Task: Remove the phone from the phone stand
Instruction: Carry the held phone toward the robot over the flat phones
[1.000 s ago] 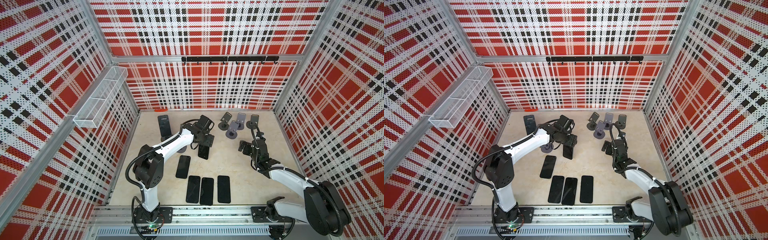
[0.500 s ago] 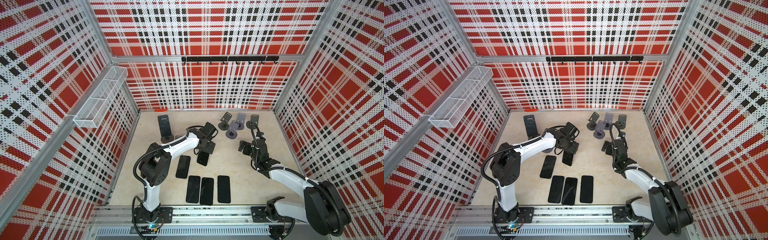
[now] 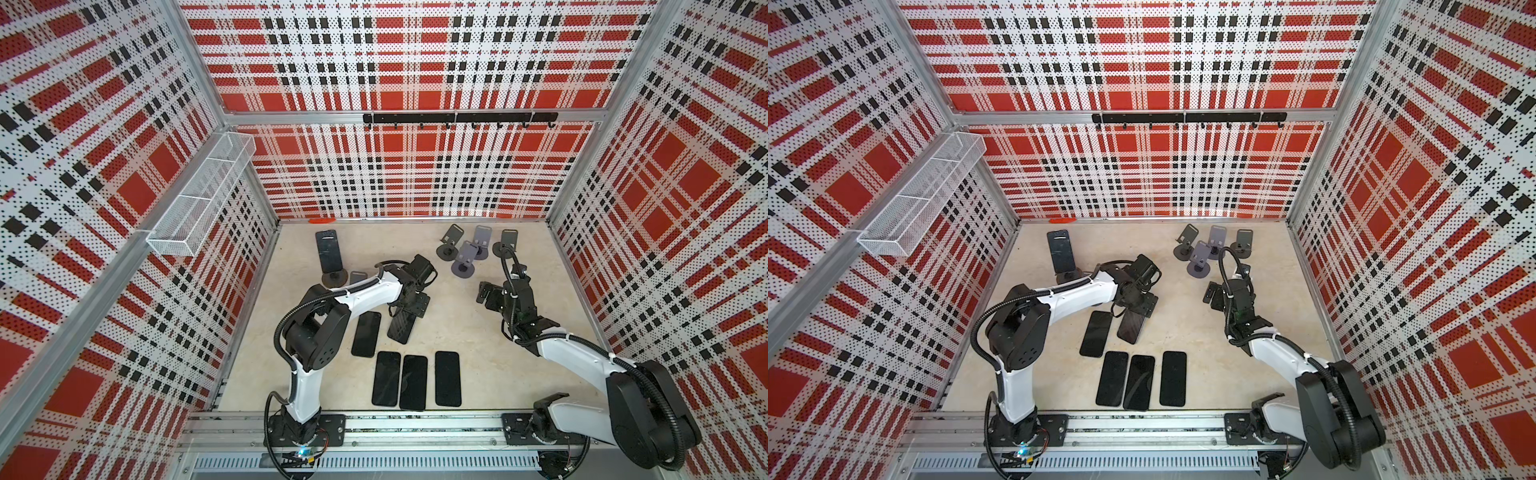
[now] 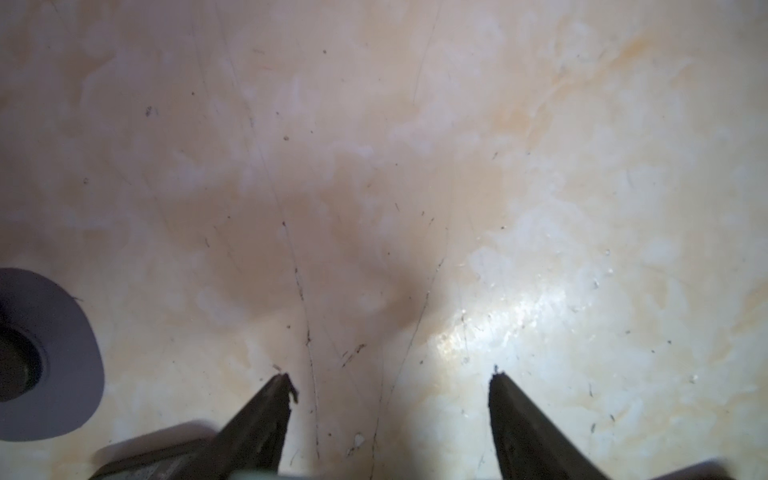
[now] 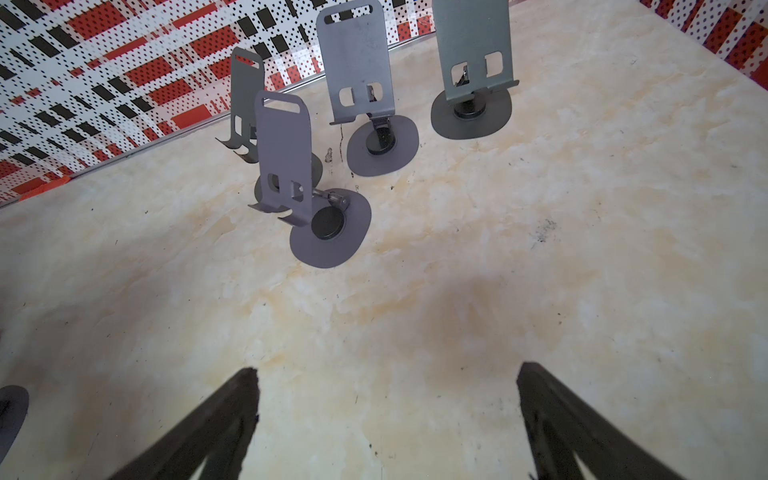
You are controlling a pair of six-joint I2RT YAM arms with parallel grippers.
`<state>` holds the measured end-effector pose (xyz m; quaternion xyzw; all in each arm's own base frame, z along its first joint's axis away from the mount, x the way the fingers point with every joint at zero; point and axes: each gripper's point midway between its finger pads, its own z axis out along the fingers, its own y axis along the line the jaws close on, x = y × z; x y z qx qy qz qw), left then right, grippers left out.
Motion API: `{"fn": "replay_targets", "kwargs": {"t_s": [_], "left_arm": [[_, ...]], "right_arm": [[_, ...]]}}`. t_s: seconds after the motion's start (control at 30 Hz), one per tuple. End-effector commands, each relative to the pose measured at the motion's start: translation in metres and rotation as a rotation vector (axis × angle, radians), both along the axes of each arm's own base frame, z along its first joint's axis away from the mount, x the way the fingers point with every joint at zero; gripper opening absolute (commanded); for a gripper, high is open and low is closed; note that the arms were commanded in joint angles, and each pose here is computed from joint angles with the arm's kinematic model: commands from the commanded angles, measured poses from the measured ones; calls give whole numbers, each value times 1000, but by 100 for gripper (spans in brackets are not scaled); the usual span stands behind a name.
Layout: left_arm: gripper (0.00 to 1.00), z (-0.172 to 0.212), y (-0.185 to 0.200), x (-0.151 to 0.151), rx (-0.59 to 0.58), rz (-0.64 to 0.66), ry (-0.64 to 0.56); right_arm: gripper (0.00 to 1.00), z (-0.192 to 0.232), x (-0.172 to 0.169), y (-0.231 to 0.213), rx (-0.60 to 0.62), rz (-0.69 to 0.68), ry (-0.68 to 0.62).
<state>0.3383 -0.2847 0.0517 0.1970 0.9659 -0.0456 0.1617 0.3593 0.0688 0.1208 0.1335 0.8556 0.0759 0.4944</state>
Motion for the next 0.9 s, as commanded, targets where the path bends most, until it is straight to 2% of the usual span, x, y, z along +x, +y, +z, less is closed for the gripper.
{"fn": "replay_targets", "kwargs": {"t_s": [0.0, 0.17, 0.3, 0.87], "left_arm": [[63, -8, -5, 7, -13, 18, -33], [63, -21, -9, 5, -37, 13, -31], [63, -36, -2, 0, -8, 24, -13], [68, -54, 6, -7, 27, 22, 3]], "right_arm": [[100, 16, 7, -3, -5, -19, -41], [100, 13, 9, -2, -7, -11, -24], [100, 14, 9, -1, -5, -9, -25], [100, 9, 15, 12, 25, 47, -2]]}}
